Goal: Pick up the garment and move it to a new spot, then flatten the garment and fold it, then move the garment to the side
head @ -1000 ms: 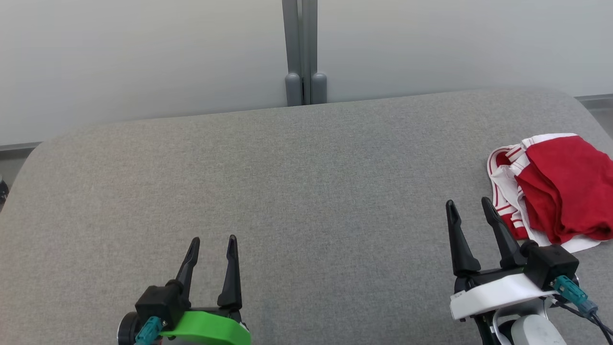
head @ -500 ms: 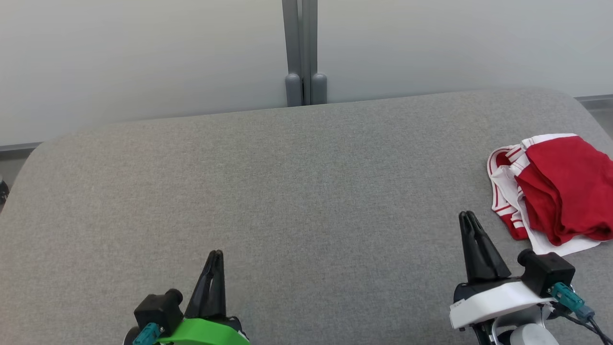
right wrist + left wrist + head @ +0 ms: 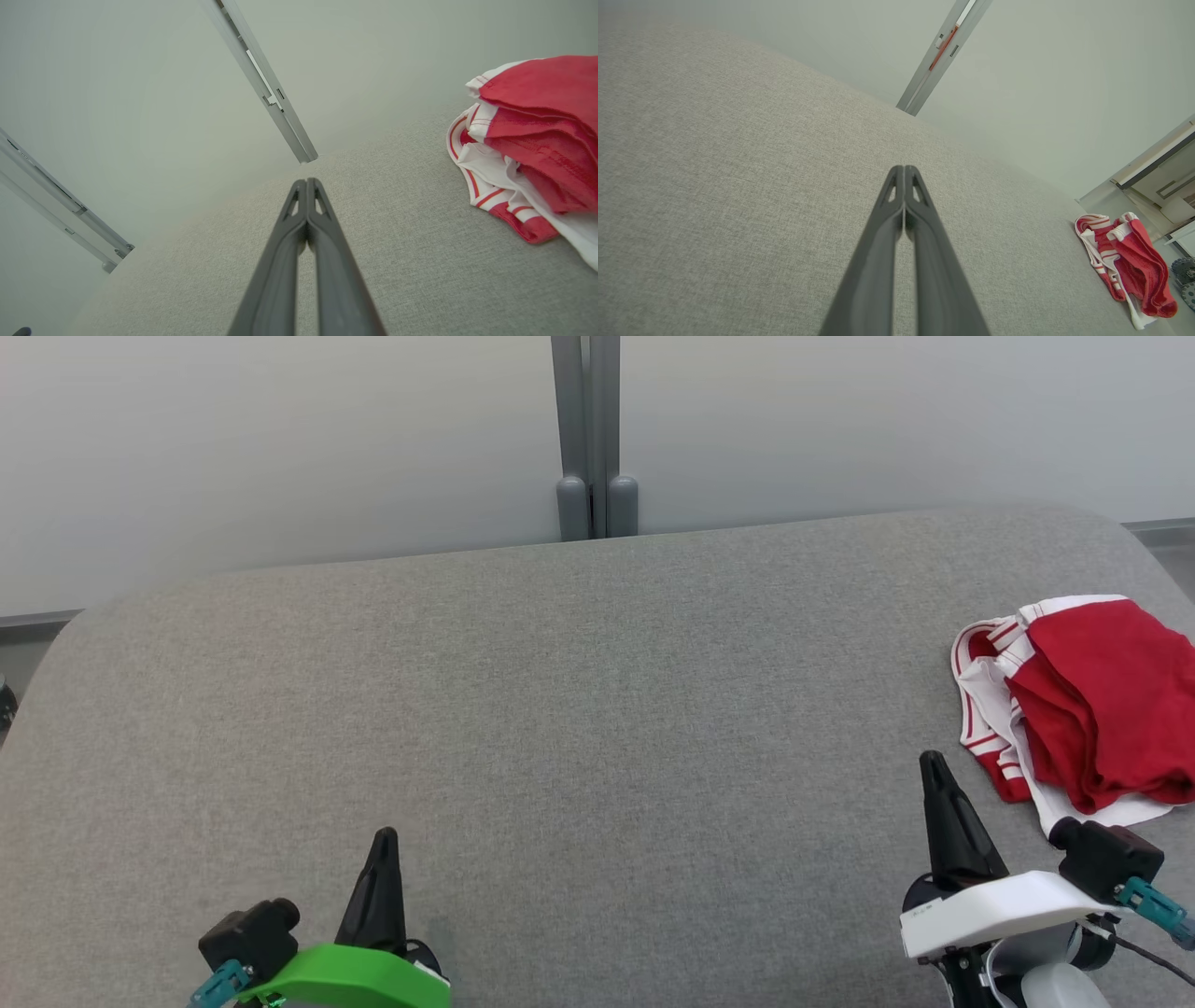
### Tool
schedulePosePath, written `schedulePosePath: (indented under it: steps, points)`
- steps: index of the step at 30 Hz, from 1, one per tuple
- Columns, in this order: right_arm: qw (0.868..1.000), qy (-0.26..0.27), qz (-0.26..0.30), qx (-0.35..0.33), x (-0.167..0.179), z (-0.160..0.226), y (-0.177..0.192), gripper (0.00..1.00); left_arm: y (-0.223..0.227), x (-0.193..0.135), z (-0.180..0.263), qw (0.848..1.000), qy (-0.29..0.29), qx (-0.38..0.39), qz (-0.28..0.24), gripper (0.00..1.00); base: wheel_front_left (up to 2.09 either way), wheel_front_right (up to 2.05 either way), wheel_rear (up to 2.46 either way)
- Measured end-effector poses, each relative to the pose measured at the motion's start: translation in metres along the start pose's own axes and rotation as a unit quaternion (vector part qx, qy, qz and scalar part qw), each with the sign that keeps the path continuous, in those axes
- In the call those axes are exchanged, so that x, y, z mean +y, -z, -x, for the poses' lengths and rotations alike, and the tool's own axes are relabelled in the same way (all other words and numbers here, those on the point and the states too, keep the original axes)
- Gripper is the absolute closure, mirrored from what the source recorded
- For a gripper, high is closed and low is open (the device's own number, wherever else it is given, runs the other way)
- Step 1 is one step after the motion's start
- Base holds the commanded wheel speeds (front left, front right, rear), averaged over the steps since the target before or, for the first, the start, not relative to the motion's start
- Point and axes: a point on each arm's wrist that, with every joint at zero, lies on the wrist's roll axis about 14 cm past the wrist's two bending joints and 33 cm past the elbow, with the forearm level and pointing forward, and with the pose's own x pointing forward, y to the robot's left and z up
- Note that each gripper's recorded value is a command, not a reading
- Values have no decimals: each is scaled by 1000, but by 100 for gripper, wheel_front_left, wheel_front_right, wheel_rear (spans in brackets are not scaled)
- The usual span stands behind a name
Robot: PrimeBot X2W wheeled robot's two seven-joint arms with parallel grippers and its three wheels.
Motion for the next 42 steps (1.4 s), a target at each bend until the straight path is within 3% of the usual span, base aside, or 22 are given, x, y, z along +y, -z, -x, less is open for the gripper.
schedulePosePath:
  steps: [17,42]
  points:
    - [992,31,-121,8,-14,-5,0,100,-10,17,-6,993,-25,1,113,100,0,0,0]
    - [963,59,-264,15,-28,-9,2,100,-27,32,-13,969,-36,-10,245,100,0,0,0]
